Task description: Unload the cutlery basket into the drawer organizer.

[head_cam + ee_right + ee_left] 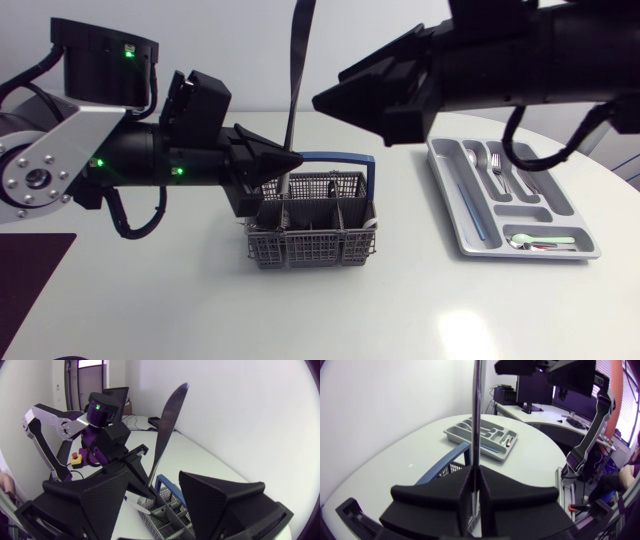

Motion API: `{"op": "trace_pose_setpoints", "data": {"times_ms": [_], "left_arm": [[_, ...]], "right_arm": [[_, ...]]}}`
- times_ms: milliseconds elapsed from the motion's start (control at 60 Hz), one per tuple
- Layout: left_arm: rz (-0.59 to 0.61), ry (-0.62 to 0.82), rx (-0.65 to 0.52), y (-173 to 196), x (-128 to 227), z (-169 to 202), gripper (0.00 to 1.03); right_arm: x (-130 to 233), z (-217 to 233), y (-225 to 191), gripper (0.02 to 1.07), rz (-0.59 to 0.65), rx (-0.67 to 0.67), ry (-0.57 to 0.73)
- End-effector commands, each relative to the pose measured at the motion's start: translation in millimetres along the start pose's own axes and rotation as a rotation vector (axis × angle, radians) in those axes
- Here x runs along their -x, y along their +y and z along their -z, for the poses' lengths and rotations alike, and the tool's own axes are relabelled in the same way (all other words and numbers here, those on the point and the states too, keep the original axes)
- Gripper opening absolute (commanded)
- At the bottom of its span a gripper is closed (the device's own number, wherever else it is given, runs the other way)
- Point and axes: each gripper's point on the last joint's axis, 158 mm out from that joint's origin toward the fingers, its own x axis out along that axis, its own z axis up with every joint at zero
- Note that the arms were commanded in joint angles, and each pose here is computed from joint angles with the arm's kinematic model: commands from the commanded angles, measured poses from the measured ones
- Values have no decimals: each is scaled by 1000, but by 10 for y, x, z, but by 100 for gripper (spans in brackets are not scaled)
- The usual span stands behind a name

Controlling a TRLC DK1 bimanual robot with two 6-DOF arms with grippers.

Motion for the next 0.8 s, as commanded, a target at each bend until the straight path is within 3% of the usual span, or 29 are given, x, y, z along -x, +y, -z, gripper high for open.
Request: {"op": "trace_pose_setpoints", "data": {"times_ms": [0,117,450,583,717,783], "left_arm": [[2,-45,78,46,-4,-167,3],[4,-82,159,137,26,-256,3],[27,-108,251,303,-1,-257,3],[54,-120,280,356,18,-269,3],[85,-127,289,315,23,-281,3],[118,-132,294,263,30,-302,3]], "right_arm": [[-126,15,-70,77,5,-70,0],[-330,50,-163,70,4,-108,14],[-691,30,-227,65,-15,-124,12],[-826,62,-261,52,-22,-126,17],[-913,80,-261,51,-40,-126,19],[-947,82,-247,46,-56,-128,20]]}}
